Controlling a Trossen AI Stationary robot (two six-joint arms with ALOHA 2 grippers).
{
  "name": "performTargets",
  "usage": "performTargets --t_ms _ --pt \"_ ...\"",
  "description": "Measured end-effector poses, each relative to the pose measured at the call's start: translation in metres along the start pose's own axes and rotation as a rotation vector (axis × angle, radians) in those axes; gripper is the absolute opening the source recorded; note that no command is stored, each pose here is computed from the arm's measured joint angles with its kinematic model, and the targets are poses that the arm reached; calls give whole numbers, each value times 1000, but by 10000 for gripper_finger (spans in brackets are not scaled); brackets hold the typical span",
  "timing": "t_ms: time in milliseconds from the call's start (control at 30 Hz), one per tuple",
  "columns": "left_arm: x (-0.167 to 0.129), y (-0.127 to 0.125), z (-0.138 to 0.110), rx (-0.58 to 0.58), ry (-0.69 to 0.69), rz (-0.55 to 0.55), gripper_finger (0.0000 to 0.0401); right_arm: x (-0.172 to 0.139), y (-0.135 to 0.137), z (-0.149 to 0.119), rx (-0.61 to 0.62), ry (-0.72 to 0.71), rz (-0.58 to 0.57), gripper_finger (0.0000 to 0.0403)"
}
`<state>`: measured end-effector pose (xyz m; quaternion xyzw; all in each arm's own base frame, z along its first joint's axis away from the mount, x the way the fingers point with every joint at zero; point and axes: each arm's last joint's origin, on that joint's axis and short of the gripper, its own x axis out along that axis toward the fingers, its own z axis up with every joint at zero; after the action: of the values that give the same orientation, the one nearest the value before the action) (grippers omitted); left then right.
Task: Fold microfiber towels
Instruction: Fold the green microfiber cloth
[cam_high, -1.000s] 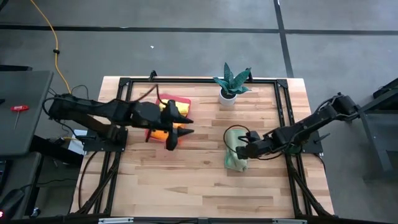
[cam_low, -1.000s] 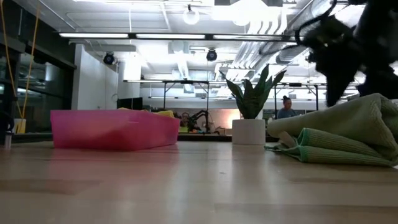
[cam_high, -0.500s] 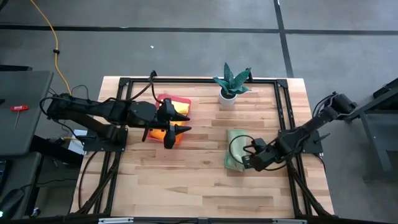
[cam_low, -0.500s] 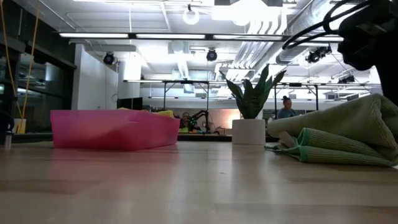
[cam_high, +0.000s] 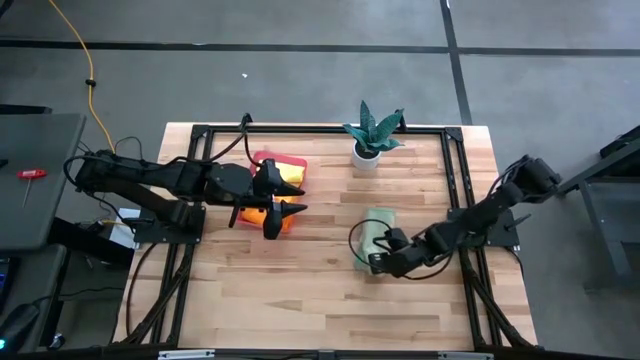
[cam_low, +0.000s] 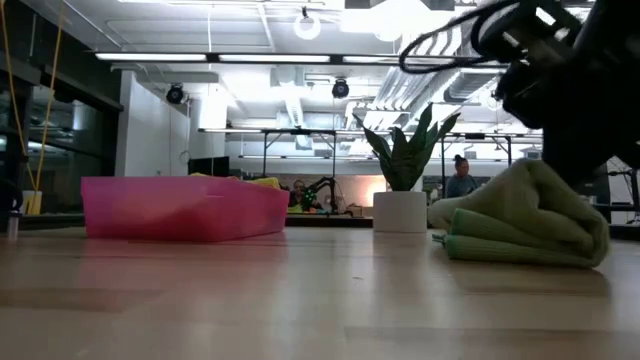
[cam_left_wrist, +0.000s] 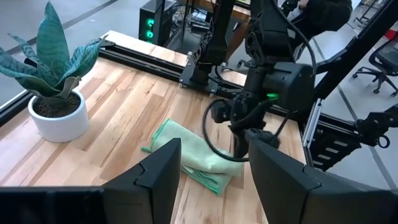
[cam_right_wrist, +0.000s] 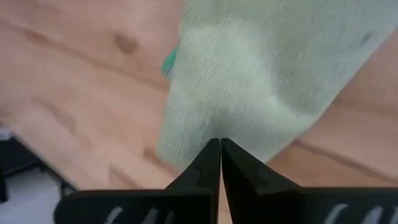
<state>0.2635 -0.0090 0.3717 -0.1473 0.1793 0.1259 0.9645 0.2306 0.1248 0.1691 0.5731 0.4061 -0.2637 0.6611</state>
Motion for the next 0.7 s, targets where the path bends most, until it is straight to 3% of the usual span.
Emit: performTargets --t_ms 400,533,700 --pt "0 0 0 1 4 0 177 31 0 13 -23 -11 -41 4" --pt "0 0 0 3 4 0 177 13 8 15 -87 -1 41 4" --pt "0 1 0 3 4 4 177 -27 2 21 -141 -50 31 4"
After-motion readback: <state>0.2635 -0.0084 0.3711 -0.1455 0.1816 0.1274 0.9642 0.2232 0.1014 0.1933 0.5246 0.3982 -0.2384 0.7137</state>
